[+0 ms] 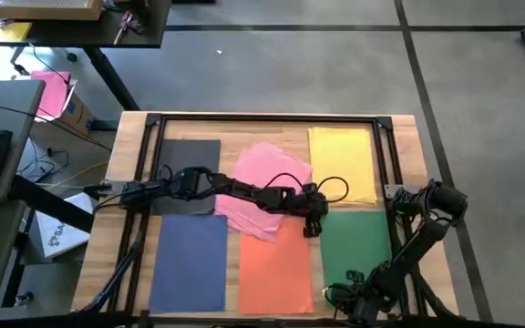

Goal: Organize paper
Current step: Stack the green paper on top of the green paper, then adjust the colored papers

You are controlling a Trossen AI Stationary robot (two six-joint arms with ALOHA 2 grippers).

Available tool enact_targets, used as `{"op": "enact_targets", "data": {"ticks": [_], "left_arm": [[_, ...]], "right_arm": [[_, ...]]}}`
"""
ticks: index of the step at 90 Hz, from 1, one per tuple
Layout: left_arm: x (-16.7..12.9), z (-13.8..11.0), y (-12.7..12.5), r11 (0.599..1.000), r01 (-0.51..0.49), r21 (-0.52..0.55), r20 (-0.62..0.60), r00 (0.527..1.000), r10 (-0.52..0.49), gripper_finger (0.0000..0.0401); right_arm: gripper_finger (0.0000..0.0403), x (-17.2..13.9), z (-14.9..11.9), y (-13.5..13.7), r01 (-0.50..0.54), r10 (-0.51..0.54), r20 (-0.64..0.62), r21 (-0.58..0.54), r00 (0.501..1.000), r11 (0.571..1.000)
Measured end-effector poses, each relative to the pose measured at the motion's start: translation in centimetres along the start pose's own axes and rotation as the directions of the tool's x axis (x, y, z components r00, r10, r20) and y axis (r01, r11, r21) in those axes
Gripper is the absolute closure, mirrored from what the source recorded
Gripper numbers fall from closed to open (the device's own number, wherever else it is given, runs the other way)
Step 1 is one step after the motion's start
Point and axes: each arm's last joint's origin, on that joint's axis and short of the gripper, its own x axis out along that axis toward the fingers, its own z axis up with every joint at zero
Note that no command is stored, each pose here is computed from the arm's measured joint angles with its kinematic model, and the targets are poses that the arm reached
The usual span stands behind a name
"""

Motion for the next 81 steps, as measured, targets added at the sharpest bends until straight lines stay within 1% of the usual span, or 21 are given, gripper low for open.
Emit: {"op": "enact_targets", "data": {"ticks": [11, 17, 25, 29, 37, 46, 51, 55, 62, 67, 73, 77, 81], "left_arm": [[-0.4, 0.5, 0.0, 1.0, 0.0, 0.001, 0.007, 1.0, 0.0, 0.0401], [-0.8, 0.6, 0.0, 1.0, 0.005, 0.019, -0.009, 1.0, -0.005, 0.0401], [-2.3, 1.8, 0.0, 0.998, -0.002, 0.055, -0.022, 1.0, 0.003, 0.0401], [-3.5, 2.8, 0.1, 0.997, -0.016, 0.07, -0.016, 1.0, 0.017, 0.0401], [-6.2, 4.6, 0.4, 0.995, -0.03, 0.099, -0.036, 0.999, 0.034, 0.0401], [-10.0, 5.5, 0.3, 0.991, -0.019, 0.131, -0.106, 0.994, 0.033, 0.0401], [-12.3, 5.6, 0.0, 0.987, -0.044, 0.155, -0.146, 0.987, 0.067, 0.0401], [-14.2, 5.3, -0.2, 0.983, -0.082, 0.165, -0.183, 0.977, 0.112, 0.0401], [-17.2, 3.9, -0.2, 0.975, -0.171, 0.145, -0.244, 0.948, 0.203, 0.0401], [-19.2, 2.4, 0.4, 0.966, -0.241, 0.095, -0.299, 0.919, 0.258, 0.0401], [-21.2, 0.3, 1.5, 0.944, -0.329, -0.001, -0.346, 0.886, 0.308, 0.0401], [-22.3, -1.1, 2.5, 0.931, -0.359, -0.069, -0.377, 0.873, 0.309, 0.0401], [-23.4, -2.2, 3.5, 0.917, -0.37, -0.149, -0.397, 0.872, 0.287, 0.0401]], "right_arm": [[0.0403, 0.0, -0.1, 0.0, 0.008, -0.008, 0.013, 0.004, 1.0, 1.0], [0.0403, -0.1, -0.1, 0.0, 0.003, -0.003, 0.006, 0.011, 1.0, 1.0], [0.0403, -0.5, 0.0, 0.4, -0.01, 0.01, -0.009, 0.011, 1.0, 1.0], [0.0403, -1.1, 0.2, 0.8, -0.019, 0.019, 0.001, 0.008, 1.0, 1.0], [0.0403, -2.6, 0.7, 1.7, -0.053, 0.052, 0.073, 0.008, 0.996, 0.999], [0.0403, -3.4, 1.4, 1.3, 0.01, -0.008, 0.199, -0.007, 0.98, 1.0], [0.0403, -3.6, 1.9, 0.9, 0.071, -0.064, 0.296, -0.011, 0.953, 0.997], [0.0403, -3.8, 2.3, 0.4, 0.14, -0.127, 0.374, -0.009, 0.919, 0.99], [0.0403, -3.9, 3.3, -1.2, 0.291, -0.271, 0.454, 0.028, 0.849, 0.956], [0.0403, -4.0, 4.5, -2.6, 0.376, -0.369, 0.486, 0.088, 0.792, 0.922], [0.0403, -4.0, 6.3, -4.4, 0.442, -0.459, 0.503, 0.162, 0.732, 0.882], [0.0403, -4.0, 7.7, -5.7, 0.483, -0.506, 0.495, 0.185, 0.707, 0.856], [0.0403, -4.1, 9.1, -6.9, 0.514, -0.535, 0.484, 0.19, 0.692, 0.836]]}}
